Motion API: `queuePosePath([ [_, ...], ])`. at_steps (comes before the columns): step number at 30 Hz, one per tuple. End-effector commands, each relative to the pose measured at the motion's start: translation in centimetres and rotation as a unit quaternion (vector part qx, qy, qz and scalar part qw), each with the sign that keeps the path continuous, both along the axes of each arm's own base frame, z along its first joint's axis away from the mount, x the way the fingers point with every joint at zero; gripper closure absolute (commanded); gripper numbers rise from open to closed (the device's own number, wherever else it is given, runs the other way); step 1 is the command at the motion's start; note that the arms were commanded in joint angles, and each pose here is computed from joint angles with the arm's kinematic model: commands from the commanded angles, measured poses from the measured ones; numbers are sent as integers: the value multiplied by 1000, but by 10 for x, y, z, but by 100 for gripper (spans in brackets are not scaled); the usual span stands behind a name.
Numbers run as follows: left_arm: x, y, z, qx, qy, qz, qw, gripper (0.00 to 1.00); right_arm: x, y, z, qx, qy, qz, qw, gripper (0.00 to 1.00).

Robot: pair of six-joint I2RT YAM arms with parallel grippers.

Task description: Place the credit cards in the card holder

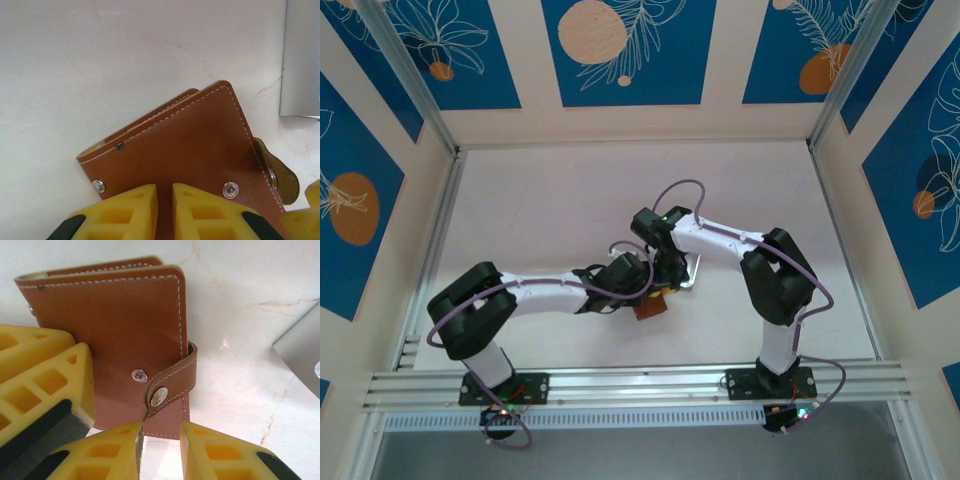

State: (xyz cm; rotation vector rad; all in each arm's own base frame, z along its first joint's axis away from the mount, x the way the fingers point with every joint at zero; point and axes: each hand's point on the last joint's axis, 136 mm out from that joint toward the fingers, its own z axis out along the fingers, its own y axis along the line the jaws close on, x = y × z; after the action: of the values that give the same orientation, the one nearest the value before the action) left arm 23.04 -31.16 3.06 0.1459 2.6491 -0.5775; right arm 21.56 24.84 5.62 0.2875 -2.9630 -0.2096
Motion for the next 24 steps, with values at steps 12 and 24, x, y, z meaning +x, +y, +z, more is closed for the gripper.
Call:
queuePosePath([
  [12, -18, 13, -28, 36, 33, -8, 999, 84, 10, 9, 11, 19, 0, -15, 1000, 79],
  [24, -18, 13, -28, 35, 33, -8, 999, 84, 13, 7, 3, 5, 2, -17, 1000, 81],
])
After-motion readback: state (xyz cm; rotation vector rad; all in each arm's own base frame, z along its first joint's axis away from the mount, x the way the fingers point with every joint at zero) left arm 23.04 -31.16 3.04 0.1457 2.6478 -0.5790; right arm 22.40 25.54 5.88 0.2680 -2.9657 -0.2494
